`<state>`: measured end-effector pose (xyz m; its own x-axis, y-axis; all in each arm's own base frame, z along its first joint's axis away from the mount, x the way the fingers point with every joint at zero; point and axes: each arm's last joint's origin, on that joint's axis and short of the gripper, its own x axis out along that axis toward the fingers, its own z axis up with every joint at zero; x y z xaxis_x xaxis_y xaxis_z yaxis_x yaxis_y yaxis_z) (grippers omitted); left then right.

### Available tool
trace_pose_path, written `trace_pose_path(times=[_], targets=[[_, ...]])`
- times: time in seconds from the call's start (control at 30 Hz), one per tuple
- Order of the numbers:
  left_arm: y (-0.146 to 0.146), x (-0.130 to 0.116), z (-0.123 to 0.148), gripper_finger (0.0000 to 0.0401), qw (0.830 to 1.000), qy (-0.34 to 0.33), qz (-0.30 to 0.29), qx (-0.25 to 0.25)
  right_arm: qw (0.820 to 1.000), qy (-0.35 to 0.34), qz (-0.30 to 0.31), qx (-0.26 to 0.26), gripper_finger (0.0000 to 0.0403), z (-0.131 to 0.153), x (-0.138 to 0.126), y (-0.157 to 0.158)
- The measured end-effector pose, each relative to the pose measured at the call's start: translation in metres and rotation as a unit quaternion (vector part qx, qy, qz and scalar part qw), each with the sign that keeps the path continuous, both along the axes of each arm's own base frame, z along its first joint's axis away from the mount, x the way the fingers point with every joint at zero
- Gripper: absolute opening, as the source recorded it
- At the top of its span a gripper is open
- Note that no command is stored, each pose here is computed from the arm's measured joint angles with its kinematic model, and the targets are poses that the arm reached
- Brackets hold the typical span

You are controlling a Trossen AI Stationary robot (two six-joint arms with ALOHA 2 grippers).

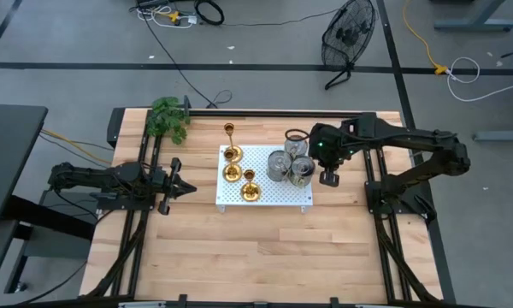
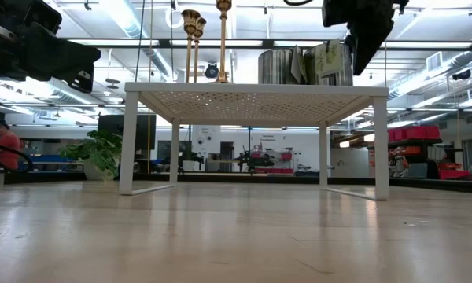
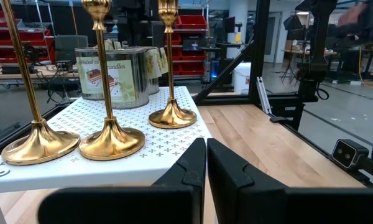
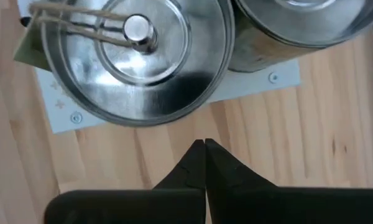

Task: Pick & Place candle stick holders
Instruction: Adjust the bottom right metal lid scented candle on the shelf

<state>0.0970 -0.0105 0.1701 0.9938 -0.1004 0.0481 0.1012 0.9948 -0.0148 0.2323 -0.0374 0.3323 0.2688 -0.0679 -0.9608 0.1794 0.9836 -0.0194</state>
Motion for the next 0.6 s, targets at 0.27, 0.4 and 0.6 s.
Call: trace_pose_path(times=[0.27, 0.4, 0.6], targets=[[0.0000, 0.0000, 0.0001, 0.0019, 1.000, 0.000, 0.000, 0.000, 1.000, -0.018, 0.006, 0.005, 0.0000, -0.0048, 0.0045, -0.0002], [0.0000, 0.0000, -0.0001, 0.0019, 1.000, 0.000, 0.000, 0.000, 1.000, -0.019, 0.007, 0.010, 0.0000, -0.0048, 0.0046, 0.0001], [0.0000, 0.0000, 0.0001, 0.0019, 1.000, 0.000, 0.000, 0.000, 0.999, -0.036, 0.009, 0.015, 0.0000, -0.0038, 0.0077, 0.0001]])
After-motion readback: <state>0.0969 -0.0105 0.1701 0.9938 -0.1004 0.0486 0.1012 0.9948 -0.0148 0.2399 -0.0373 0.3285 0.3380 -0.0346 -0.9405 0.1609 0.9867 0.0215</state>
